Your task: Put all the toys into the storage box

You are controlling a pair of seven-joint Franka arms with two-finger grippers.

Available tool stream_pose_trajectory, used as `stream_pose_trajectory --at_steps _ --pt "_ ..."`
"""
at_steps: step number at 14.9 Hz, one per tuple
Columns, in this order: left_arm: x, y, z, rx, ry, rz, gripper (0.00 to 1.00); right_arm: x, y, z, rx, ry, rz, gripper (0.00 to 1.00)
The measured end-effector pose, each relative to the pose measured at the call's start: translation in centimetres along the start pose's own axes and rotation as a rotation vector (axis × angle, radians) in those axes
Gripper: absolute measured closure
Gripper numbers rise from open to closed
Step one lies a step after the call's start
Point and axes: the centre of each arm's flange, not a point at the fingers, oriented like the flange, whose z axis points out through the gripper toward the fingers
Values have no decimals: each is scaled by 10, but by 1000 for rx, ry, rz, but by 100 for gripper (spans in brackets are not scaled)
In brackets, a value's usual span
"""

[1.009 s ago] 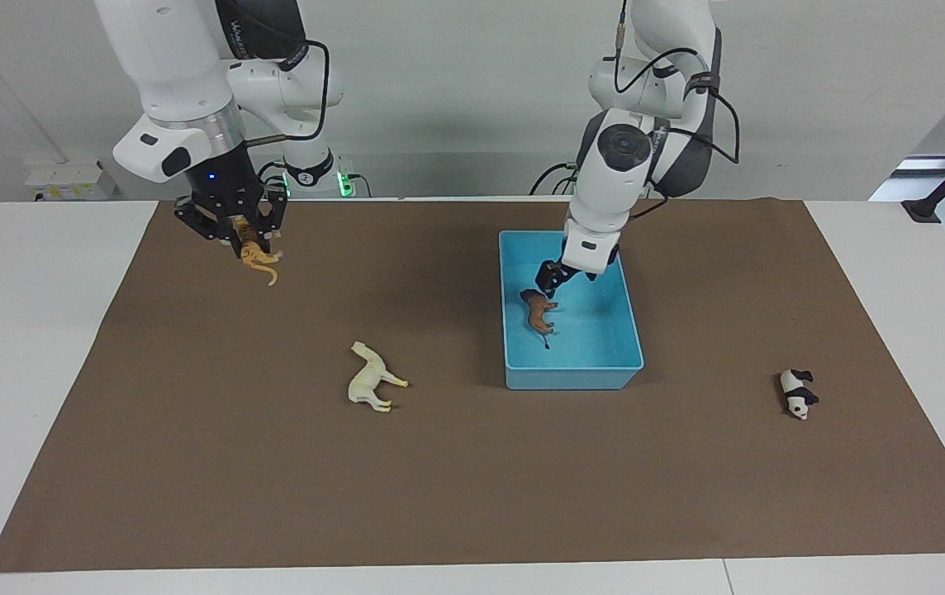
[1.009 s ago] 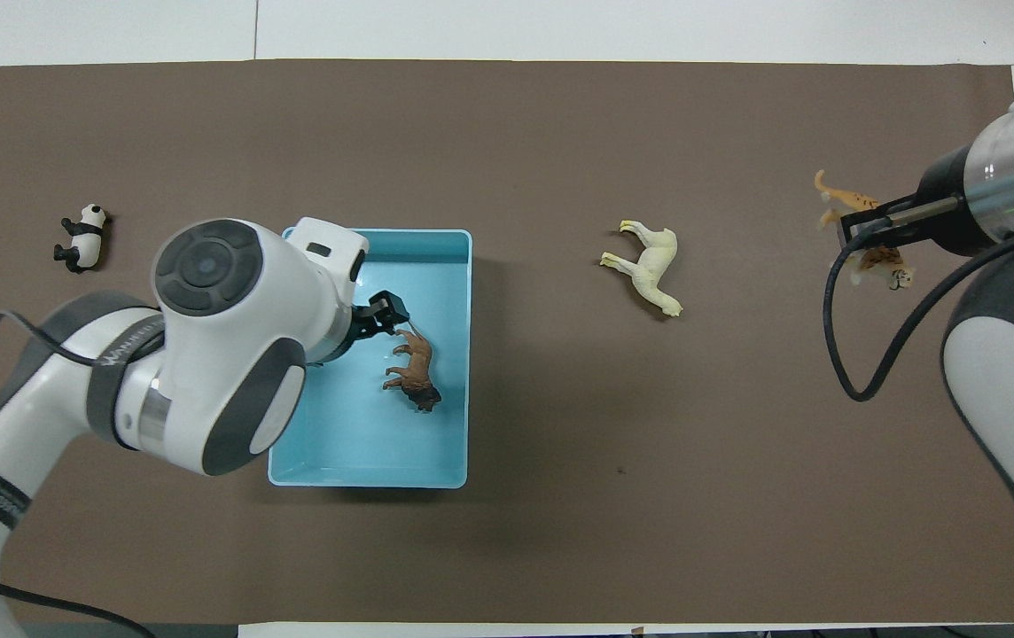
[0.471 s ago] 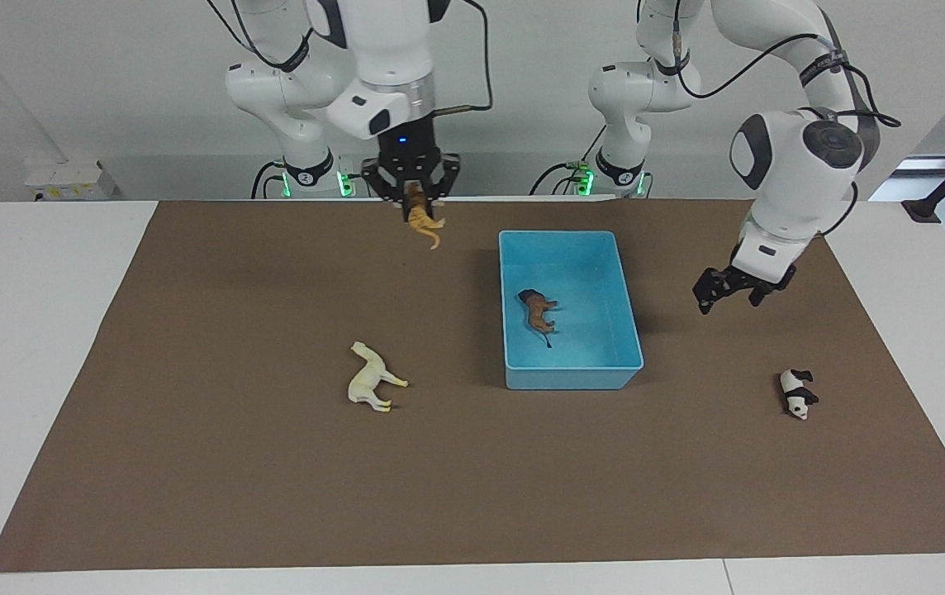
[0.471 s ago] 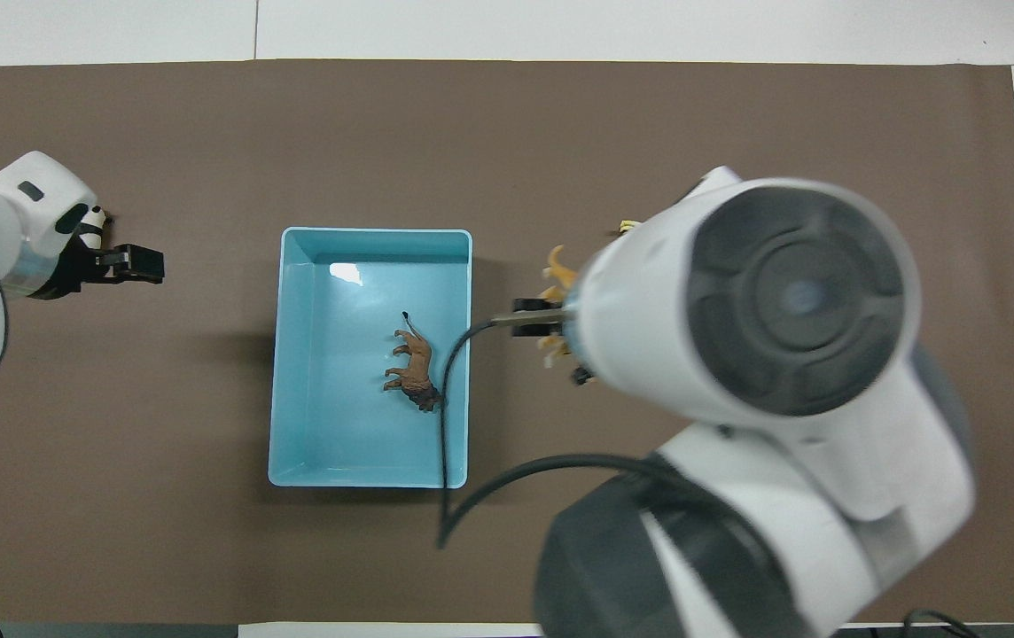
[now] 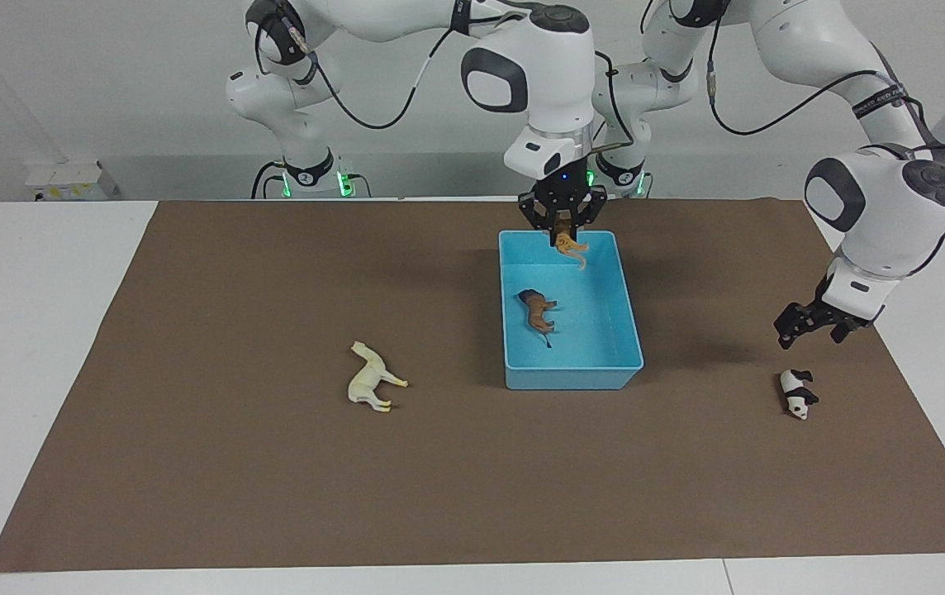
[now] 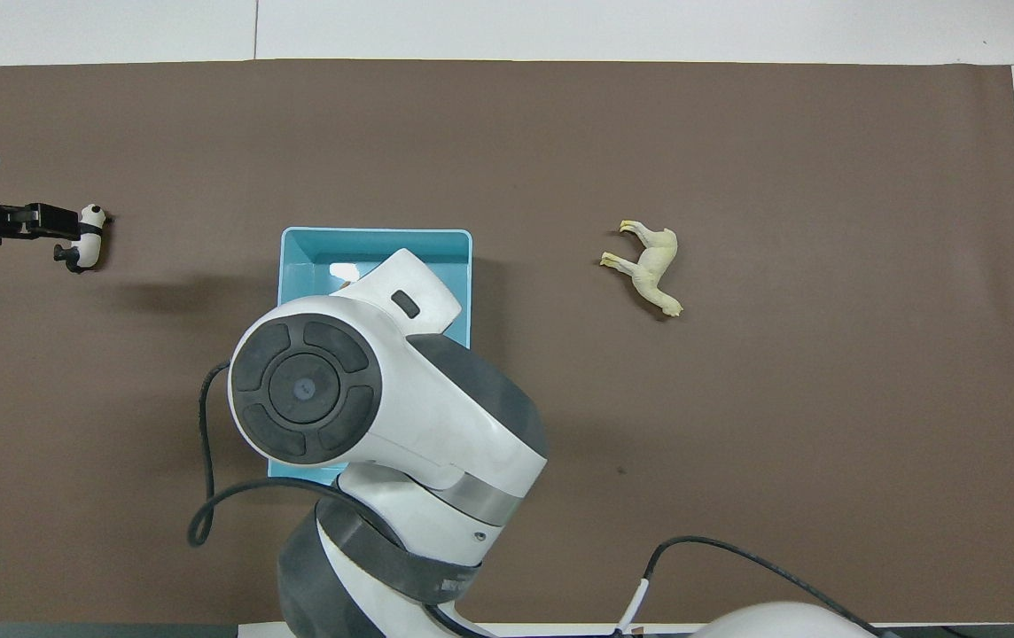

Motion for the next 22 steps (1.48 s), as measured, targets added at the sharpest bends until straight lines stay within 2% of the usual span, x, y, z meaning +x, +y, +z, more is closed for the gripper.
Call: stream_pose_trajectory --at_steps 3,5,7,8,12,14,17,21,22 --pt "24 -6 31 0 8 -5 0 0 -12 47 2 29 -12 67" --pt "33 -11 49 1 17 -10 0 3 -9 55 -5 24 -7 67" --pt "38 -13 63 9 43 -8 0 4 -9 52 -4 26 -5 55" --pt "40 -14 71 13 50 -6 0 4 -9 51 -12 22 -4 40" --pt "33 -23 105 13 12 -7 0 15 9 39 -79 -1 25 1" --pt "29 -23 113 11 -3 -7 0 46 43 20 -107 17 72 0" --pt "21 -20 125 6 -19 -4 0 105 123 6 -172 9 122 0" --pt "11 -17 136 1 -30 -1 0 163 238 32 -237 -19 244 0" --pt "11 -15 135 0 -29 1 7 168 260 43 -242 -23 249 0"
